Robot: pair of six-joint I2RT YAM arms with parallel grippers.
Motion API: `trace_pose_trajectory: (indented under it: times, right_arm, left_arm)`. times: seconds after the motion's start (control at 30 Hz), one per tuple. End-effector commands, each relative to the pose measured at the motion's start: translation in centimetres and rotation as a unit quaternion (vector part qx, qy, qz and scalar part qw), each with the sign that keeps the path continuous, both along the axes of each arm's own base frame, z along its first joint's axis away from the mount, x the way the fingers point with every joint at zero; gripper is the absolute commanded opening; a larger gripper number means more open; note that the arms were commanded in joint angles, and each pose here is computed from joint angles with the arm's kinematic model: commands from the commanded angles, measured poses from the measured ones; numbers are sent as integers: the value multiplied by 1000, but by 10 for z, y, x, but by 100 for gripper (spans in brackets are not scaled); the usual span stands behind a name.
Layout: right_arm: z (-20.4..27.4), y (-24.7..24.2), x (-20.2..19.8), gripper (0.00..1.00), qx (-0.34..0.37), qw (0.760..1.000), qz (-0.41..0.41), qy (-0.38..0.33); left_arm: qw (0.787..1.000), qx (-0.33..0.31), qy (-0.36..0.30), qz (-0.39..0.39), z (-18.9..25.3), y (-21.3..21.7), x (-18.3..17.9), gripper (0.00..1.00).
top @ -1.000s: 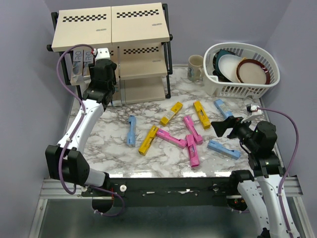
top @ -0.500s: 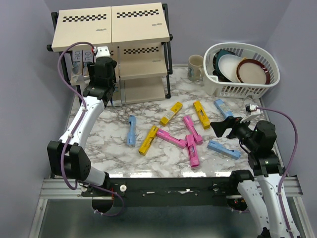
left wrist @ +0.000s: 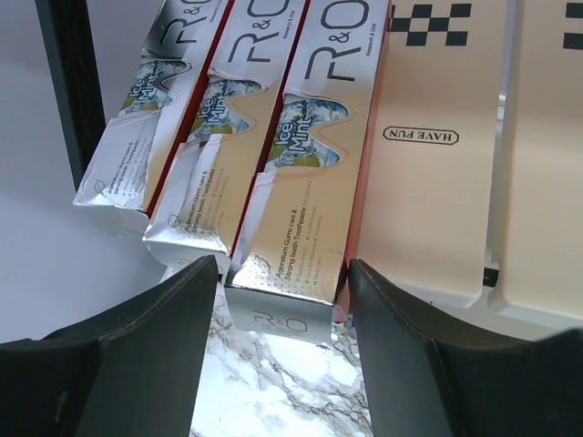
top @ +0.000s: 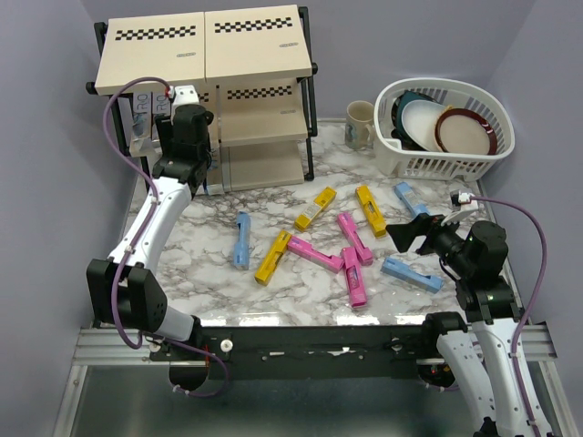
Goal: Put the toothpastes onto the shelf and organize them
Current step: Place the toothpaste on the shelf, then pick up the toothpaste from the center of the board.
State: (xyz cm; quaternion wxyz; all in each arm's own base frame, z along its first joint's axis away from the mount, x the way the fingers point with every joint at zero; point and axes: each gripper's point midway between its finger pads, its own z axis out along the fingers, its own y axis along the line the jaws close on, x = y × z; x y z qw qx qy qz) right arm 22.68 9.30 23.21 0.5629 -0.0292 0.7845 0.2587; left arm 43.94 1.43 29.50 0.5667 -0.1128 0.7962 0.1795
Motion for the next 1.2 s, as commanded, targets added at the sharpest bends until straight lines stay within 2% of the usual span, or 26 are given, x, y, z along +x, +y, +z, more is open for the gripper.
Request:
trace_pose_trajectory:
  times: [0.0,0.3,0.53,0.6,0.63,0.7,0.73,0.77,0.93,1.07,1.17]
  right_arm:
    - [0,5,0,100,0,1000,16,-8]
    - [0,7,0,100,-1,1000,22,-9]
    - [-1,11,-6,100,-3,999,42,-4]
    - [-3,13,-8,100,1,999,49,0]
    - [-4,16,-9,100,7,998,55,4]
    - [-6,19,-12,100,11,998,63,13]
    - [-9,20,-12,100,13,997,66,25]
    - [-13,20,-14,100,14,997,68,38]
    - [-30,25,-16,100,25,992,79,96]
    - [-52,32,-18,100,31,983,103,150]
    - [-67,27,-16,100,23,980,85,180]
  left_arm:
    - [999,-5,-29,19,17,9,-6,71]
    - [997,-50,-56,-18,38,-4,-25,88]
    - [991,-93,-66,-71,58,-16,-77,99]
    - [989,-103,-55,-91,44,-22,-91,99]
    - [986,-113,-72,-104,51,-24,-106,99]
    - [981,-128,-56,-137,30,-35,-121,99]
    - [977,-136,-71,-150,34,-37,-136,99]
    - [974,-146,-56,-164,16,-43,-143,99]
    - [962,-175,-66,-200,-11,-51,-184,99]
    - [954,-203,-43,-219,-47,-61,-200,99]
    - [943,-231,-40,-234,-61,-71,-206,99]
